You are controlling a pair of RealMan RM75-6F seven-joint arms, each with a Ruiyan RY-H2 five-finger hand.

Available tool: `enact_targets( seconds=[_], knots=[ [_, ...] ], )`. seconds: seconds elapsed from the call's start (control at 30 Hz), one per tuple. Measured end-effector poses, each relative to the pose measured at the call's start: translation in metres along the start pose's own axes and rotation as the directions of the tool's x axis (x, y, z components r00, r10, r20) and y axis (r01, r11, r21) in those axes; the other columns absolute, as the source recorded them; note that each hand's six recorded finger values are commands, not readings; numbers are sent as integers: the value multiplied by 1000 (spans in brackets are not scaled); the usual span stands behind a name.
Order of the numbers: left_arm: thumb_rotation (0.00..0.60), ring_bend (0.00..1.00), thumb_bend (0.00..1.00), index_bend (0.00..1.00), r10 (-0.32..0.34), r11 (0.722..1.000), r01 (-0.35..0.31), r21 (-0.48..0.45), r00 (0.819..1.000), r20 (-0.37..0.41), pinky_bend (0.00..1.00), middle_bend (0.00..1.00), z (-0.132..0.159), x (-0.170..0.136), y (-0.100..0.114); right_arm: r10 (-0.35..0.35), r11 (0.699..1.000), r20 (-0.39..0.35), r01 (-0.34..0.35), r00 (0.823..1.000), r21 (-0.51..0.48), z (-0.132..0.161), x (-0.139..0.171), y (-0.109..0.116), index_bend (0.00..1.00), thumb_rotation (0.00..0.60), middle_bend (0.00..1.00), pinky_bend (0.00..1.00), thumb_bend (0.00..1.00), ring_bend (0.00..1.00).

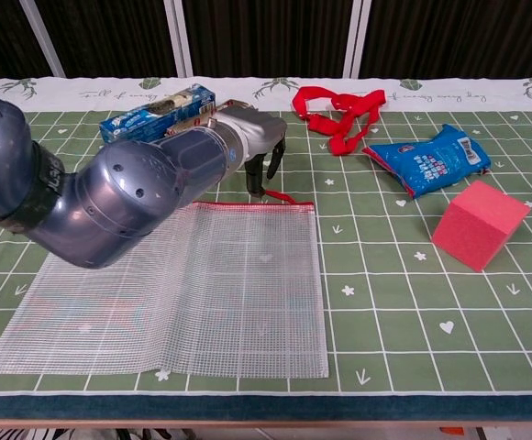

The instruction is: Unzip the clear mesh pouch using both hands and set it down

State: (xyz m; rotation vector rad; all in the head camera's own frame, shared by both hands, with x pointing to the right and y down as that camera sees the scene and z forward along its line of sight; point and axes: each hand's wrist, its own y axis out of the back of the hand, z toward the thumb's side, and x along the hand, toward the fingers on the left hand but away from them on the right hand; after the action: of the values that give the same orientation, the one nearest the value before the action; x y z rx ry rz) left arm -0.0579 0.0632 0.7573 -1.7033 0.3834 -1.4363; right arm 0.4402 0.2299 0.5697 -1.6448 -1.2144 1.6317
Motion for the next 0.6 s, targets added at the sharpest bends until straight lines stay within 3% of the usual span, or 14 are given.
enact_targets(
  seconds=[0.6],
  knots=[
    [600, 0, 306, 519, -14, 1000, 14, 2, 1000, 1, 0, 114, 8, 7, -10, 4, 1000, 7, -4, 1000, -12, -1, 0, 1, 0, 600, 0, 203, 150, 0]
  ],
)
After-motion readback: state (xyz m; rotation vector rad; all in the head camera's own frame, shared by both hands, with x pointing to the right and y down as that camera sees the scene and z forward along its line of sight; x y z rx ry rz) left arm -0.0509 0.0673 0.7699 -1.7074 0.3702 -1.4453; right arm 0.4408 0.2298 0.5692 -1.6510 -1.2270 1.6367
